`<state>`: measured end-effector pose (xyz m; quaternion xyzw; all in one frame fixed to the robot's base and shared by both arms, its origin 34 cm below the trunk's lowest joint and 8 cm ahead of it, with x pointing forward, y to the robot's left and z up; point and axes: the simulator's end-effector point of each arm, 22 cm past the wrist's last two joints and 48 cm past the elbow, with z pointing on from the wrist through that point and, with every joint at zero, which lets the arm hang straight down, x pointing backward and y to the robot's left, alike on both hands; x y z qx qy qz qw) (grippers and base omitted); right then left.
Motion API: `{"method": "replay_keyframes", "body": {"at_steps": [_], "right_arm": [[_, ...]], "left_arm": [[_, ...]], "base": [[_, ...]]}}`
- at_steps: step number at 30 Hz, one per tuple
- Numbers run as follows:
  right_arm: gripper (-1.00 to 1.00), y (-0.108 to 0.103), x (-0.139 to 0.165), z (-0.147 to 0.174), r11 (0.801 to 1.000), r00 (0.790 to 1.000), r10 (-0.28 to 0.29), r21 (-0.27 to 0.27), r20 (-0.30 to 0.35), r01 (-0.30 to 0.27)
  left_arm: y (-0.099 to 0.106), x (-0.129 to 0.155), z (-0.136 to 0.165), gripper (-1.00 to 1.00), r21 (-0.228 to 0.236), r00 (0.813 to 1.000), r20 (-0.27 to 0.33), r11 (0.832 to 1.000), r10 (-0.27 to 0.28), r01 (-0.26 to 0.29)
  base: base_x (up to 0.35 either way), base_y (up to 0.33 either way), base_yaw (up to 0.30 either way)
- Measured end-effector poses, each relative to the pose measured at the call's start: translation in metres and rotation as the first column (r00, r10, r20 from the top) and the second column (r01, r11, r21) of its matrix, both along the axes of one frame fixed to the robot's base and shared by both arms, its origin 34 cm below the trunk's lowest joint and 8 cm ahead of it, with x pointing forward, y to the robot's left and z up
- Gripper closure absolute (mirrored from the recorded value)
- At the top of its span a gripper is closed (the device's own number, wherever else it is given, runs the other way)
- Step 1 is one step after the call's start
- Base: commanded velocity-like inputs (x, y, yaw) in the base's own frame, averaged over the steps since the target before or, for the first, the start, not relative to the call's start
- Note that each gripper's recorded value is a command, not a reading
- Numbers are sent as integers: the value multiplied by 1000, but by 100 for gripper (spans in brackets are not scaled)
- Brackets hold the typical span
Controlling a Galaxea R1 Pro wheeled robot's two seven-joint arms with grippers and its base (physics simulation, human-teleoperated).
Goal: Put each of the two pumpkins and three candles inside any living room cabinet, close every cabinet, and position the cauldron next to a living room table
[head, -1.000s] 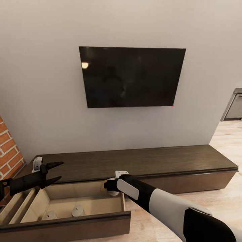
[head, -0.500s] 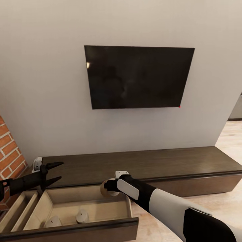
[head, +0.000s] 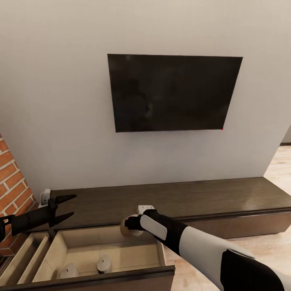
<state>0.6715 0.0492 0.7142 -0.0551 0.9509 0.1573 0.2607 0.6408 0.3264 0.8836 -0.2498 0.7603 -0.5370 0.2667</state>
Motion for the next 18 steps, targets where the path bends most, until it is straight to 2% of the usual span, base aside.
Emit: {"method": "replay_keyframes", "body": {"at_steps": [5, 12, 18], "right_arm": [[100, 1, 8, 6, 1000, 999, -21, 16, 34, 21], [100, 3, 8, 8, 1000, 999, -21, 23, 41, 20], [100, 3, 8, 7, 1000, 999, -19, 22, 38, 19]], "left_arm": [[0, 0, 0, -100, 0, 1000, 0, 1000, 0, 0], [0, 0, 0, -100, 1, 1000, 0, 1000, 0, 0], [0, 0, -1, -100, 1, 1000, -2, 1000, 0, 0]], "base": [[0, 2, 0], [0, 0, 1], [0, 0, 125]]}}
